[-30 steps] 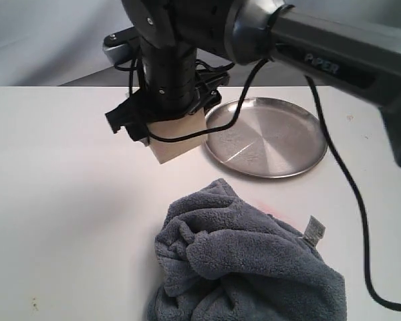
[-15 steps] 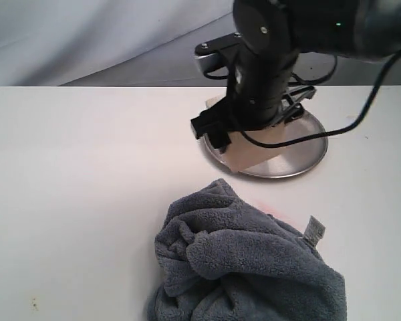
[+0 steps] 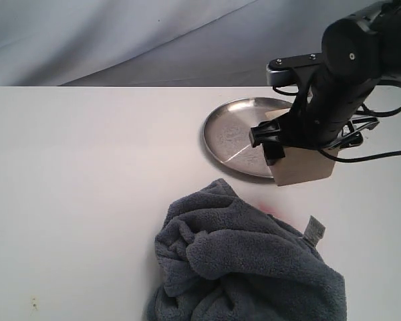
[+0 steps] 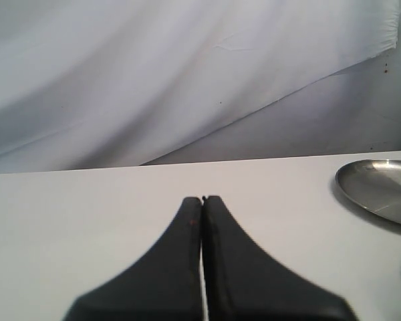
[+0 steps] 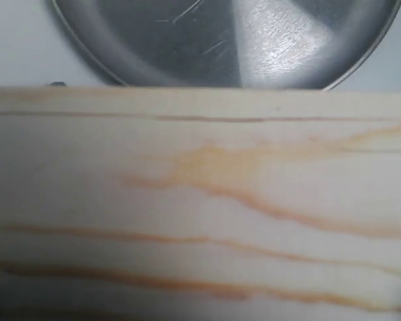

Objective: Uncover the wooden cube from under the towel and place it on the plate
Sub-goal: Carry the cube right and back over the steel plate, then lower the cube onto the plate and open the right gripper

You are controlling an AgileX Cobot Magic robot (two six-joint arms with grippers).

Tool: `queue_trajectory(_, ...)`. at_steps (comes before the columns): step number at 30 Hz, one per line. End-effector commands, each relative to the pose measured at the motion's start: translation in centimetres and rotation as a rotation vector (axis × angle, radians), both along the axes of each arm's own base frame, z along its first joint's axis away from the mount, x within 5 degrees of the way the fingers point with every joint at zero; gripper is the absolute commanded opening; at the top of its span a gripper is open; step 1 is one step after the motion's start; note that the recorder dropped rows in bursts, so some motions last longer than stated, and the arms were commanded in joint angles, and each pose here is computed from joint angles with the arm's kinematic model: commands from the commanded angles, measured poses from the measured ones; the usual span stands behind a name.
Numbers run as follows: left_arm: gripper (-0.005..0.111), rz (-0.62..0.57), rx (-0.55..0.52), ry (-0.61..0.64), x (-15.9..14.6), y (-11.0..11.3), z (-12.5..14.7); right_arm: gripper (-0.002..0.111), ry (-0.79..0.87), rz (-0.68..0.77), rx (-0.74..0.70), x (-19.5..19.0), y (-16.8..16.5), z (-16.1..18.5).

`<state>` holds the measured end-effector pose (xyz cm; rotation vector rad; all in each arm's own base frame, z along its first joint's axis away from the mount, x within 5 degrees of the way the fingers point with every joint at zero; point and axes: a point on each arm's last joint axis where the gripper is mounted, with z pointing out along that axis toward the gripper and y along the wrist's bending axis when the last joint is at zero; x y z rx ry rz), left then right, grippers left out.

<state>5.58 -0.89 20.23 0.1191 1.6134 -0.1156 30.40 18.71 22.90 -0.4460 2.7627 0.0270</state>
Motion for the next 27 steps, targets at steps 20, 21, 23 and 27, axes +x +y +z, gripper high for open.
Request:
queue_trajectory(20,0.000,-0.005,-0.004,-0.001,0.0,0.0,-0.1,0.000,-0.143,-0.025,0.109,6.7,3.3,-1.5)
queue_trajectory(21,0.000,-0.005,-0.004,-0.001,0.0,0.0,-0.1,0.000,-0.145,-0.036,0.108,7.5,3.2,-1.7)
queue_trajectory(23,0.000,-0.005,-0.004,-0.001,0.0,0.0,-0.1,0.000,-0.129,-0.065,0.111,8.5,3.0,-2.0)
queue_trajectory(27,0.000,-0.005,-0.004,-0.001,0.0,0.0,-0.1,0.000,-0.102,-0.100,0.149,11.1,2.4,-2.1)
